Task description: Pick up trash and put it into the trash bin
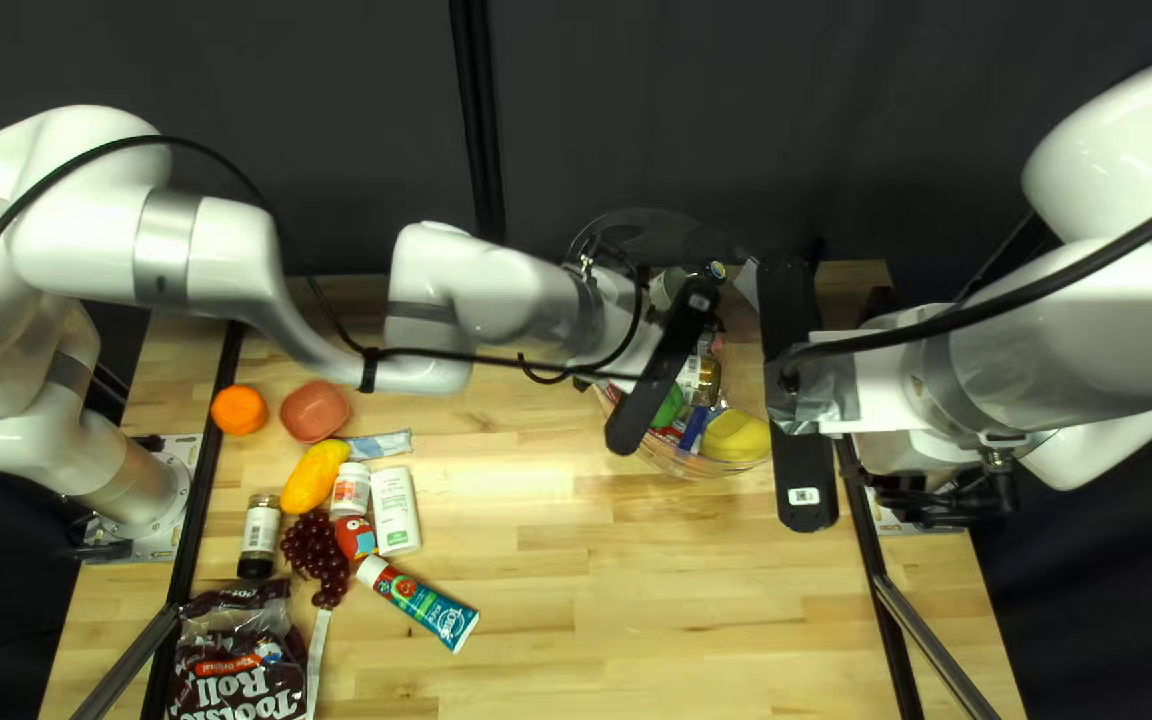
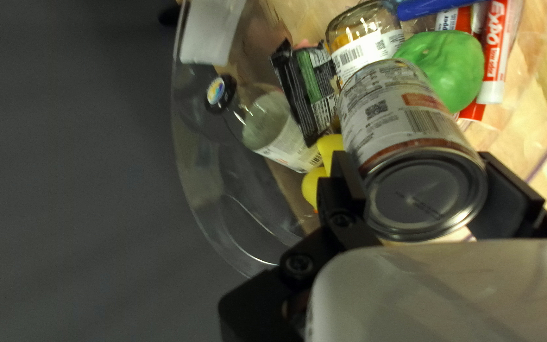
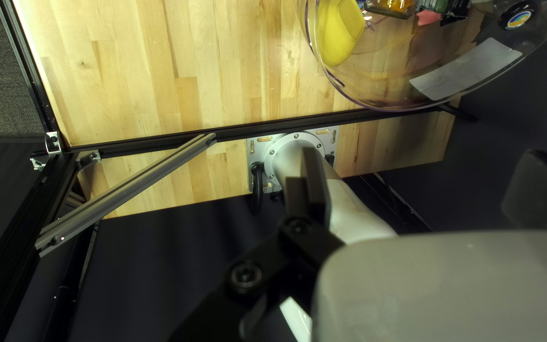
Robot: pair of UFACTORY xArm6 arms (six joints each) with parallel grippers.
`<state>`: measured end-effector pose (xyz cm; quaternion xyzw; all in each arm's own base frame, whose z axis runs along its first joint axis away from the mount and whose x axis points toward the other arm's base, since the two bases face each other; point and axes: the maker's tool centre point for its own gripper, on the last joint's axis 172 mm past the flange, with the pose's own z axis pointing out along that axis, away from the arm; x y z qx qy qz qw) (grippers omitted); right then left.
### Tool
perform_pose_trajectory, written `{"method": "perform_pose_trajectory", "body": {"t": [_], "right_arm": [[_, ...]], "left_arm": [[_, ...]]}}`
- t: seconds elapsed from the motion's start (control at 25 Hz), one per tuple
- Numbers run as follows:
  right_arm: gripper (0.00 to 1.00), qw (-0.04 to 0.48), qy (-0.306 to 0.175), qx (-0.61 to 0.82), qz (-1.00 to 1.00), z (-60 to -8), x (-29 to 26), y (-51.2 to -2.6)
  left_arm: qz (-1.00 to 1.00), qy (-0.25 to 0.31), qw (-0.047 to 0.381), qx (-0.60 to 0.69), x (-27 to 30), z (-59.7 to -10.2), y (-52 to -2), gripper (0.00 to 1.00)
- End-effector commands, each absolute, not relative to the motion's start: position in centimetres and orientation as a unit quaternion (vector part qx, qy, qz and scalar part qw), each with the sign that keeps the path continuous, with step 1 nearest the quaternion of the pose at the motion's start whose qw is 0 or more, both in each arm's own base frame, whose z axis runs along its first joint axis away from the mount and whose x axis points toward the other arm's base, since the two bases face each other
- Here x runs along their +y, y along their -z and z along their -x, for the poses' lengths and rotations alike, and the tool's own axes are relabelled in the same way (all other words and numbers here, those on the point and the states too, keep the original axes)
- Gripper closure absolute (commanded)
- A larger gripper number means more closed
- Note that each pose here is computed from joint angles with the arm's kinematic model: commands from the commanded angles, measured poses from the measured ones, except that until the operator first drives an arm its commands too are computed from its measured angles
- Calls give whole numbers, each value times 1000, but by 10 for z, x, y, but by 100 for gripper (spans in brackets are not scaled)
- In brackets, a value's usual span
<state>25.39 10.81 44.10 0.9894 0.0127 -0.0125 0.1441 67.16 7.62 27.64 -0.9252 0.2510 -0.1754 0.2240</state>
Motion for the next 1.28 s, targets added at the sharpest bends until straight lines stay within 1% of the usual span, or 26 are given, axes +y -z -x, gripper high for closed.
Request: {"method": "perform_pose_trajectory", "body": {"t": [0.04,0.08,0.12,0.16,0.2,0.24,0.36,0.56,0.68,0.72,0.76,0.84,0.96,1.0,1.2,1.28], "right_arm": [[0,144,12,13,-989,-254,108,-441],[0,144,12,13,-989,-254,108,-441],[0,144,12,13,-989,-254,108,-441],[0,144,12,13,-989,-254,108,-441],[0,144,12,13,-989,-254,108,-441],[0,144,12,13,-989,-254,108,-441],[0,144,12,13,-989,-254,108,-441],[0,144,12,13,-989,-254,108,-441],[0,144,12,13,-989,-254,108,-441],[0,144,12,13,-989,-254,108,-441],[0,144,12,13,-989,-254,108,-441],[0,144,12,13,-989,-254,108,-441],[0,144,12,13,-989,-254,108,-441],[0,144,12,13,-989,-254,108,-441],[0,144,12,13,-989,-254,108,-441],[0,144,12,13,-989,-254,108,-441]], "left_arm": [[932,176,216,233,80,-671,-273,100],[932,176,216,231,81,-670,-273,100],[933,177,215,227,82,-669,-273,93],[934,178,213,225,82,-669,-273,43],[935,179,211,222,82,-668,-274,4],[936,181,209,219,79,-667,-276,0],[935,186,203,222,67,-659,-286,0],[930,184,198,249,41,-627,-306,0],[923,171,184,292,3,-596,-312,0],[918,160,174,320,-21,-582,-311,0],[915,155,169,332,-28,-577,-310,0],[904,130,150,379,-69,-555,-299,0],[892,99,128,423,-102,-530,-276,0],[888,83,114,438,-114,-516,-259,0],[880,32,55,471,-145,-485,-194,0],[879,12,38,474,-155,-476,-170,0]]}}
